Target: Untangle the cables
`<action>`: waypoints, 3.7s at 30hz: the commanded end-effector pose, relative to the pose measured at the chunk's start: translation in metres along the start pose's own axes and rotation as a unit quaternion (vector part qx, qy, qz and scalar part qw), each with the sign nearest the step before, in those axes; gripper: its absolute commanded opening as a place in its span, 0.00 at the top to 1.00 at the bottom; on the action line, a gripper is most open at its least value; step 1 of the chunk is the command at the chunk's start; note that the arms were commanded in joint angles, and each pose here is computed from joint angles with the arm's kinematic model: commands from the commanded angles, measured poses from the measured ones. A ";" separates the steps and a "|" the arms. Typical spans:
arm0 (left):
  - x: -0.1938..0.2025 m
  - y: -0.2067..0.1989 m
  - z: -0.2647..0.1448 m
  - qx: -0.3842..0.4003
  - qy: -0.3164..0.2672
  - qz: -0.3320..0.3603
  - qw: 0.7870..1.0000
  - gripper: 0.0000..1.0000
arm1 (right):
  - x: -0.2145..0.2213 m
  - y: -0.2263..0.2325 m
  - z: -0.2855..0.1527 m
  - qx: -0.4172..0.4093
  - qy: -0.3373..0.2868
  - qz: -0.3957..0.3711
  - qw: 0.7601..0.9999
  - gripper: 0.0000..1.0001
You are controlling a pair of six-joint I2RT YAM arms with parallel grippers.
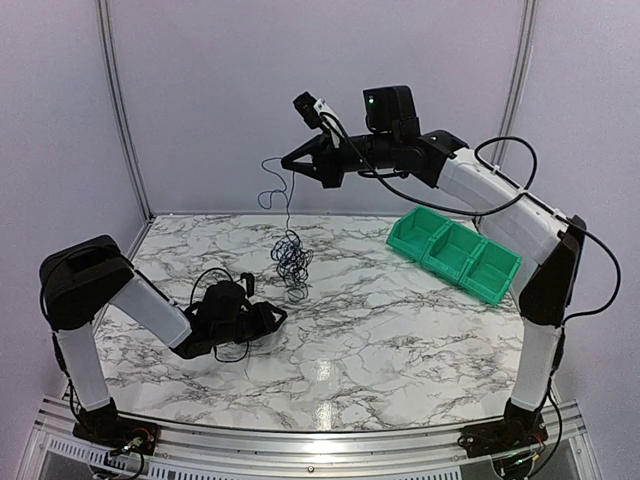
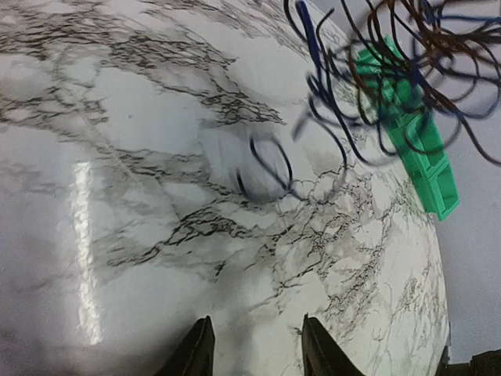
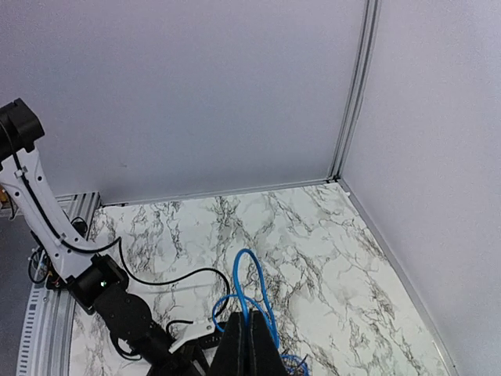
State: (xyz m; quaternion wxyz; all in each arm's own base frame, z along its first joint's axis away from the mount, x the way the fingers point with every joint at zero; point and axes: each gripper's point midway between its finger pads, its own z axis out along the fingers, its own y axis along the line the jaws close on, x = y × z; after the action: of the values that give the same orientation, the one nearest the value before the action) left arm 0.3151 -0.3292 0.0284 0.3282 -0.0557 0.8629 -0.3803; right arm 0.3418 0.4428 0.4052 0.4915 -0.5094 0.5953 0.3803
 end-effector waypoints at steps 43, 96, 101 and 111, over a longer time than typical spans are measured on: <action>-0.135 -0.082 -0.112 0.018 -0.223 0.158 0.962 0.62 | 0.084 0.035 0.030 -0.083 0.054 0.094 0.991 1.00; -0.168 -0.001 -0.089 -0.033 -0.266 -0.004 0.963 0.81 | 0.064 0.066 0.016 -0.120 0.049 0.076 0.989 1.00; -0.170 -0.005 -0.064 -0.017 -0.247 0.007 0.969 0.90 | 0.043 0.070 0.005 -0.124 0.036 0.060 0.990 1.00; -0.137 0.040 -0.013 -0.043 -0.185 -0.032 0.981 0.82 | -0.030 0.081 -0.031 -0.145 -0.026 0.008 0.989 1.00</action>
State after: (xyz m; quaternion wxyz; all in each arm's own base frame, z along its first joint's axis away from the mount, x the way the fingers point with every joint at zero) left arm 0.4195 -0.2557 0.1161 0.4967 -0.1444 0.7777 -0.3572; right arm 0.2865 0.4549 0.3484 0.3628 -0.5385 0.6094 0.4551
